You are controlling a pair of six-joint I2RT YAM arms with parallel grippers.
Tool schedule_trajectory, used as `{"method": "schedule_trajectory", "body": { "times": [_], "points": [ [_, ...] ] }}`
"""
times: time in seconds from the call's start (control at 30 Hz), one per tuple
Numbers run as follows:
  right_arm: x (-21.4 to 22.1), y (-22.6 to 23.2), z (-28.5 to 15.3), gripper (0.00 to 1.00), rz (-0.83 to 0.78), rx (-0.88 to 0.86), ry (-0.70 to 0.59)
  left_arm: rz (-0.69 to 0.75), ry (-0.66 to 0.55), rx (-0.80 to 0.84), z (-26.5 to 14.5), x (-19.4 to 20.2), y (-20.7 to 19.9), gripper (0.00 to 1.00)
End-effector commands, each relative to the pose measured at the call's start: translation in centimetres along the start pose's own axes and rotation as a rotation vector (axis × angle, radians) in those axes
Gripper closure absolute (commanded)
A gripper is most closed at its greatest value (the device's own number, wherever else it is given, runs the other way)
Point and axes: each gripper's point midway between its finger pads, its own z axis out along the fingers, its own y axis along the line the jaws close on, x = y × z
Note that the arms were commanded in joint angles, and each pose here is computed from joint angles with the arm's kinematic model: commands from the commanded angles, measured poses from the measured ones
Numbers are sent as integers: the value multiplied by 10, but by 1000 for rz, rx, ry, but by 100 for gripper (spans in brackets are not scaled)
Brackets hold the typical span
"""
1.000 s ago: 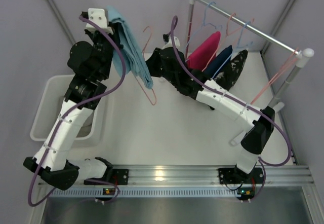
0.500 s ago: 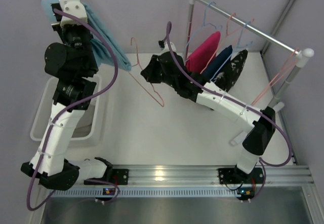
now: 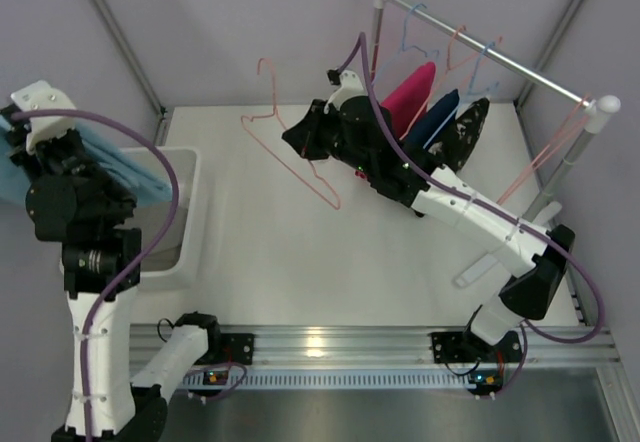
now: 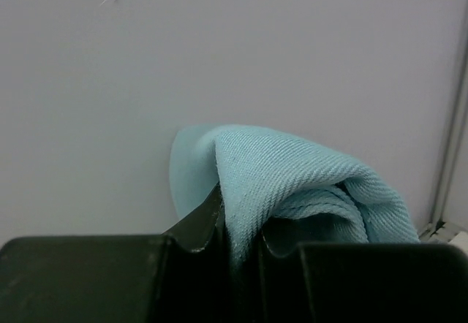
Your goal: Remove the trousers from the hanger
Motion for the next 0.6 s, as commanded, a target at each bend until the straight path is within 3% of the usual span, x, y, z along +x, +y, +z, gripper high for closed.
{"method": "schedule_trajectory", "body": {
  "times": [0.0, 0.2, 0.4, 0.53, 0.57],
  "points": [
    [-24, 26, -20, 100, -20, -93, -70, -43, -27, -56, -12, 4, 32, 100],
    [-31, 35, -28, 100, -43, -134, -86, 40, 93, -46, -35, 80, 30, 100],
    [-33, 36, -31, 100, -67, -145, -95, 150, 166, 87, -34, 167, -37, 100],
    [-39, 38, -36, 100, -74, -150, -114, 146, 237, 177, -19, 234, -86, 100],
    [-41, 39, -37, 100, -76, -152, -120, 82, 274, 180, -14, 247, -94, 100]
  ]
}}
